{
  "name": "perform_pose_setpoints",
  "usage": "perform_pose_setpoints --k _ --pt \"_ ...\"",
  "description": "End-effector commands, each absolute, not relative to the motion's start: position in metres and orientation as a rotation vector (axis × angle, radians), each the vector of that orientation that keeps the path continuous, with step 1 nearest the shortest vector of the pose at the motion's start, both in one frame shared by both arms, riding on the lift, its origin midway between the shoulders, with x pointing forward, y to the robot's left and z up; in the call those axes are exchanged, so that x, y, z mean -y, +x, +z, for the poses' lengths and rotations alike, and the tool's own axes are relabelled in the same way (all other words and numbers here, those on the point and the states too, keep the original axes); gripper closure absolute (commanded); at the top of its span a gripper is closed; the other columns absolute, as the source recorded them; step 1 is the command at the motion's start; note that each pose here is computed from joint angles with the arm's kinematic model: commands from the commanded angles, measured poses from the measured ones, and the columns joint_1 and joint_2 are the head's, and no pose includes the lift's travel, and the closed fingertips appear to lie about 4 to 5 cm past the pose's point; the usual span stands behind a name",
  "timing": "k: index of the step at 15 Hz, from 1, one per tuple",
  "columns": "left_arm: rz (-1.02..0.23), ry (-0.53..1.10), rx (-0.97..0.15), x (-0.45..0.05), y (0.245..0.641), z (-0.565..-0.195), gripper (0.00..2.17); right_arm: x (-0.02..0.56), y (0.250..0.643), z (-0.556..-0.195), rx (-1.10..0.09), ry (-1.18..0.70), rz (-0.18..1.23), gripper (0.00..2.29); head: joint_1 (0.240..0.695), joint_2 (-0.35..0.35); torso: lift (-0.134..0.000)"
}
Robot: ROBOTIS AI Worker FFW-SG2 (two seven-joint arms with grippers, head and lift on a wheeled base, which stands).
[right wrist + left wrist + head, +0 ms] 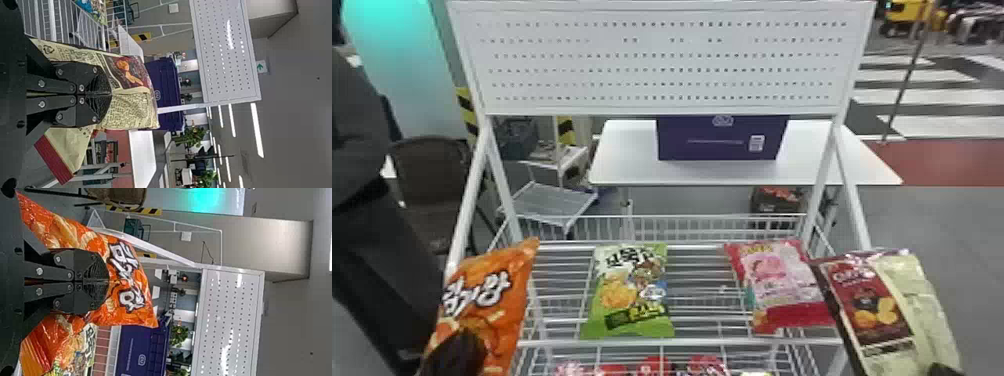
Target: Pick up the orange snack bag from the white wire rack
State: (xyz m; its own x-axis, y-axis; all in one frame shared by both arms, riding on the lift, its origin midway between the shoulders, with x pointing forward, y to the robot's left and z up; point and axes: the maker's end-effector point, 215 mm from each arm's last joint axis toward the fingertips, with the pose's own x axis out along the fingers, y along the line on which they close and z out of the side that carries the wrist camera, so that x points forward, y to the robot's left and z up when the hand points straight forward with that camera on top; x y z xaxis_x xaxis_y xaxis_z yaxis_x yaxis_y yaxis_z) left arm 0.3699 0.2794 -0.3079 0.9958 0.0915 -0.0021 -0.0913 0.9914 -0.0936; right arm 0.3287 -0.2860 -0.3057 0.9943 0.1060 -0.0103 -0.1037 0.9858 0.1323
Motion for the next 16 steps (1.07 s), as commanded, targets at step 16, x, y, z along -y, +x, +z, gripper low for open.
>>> perform_pose_setpoints --k 16 --pt "0.076 -0.086 -0.010 -0.2763 0.3664 -0.3096 2.15 0.2828 0.3312 -0.3042 -0.012 0.134 0.113 2.26 0.499 0.000 0.000"
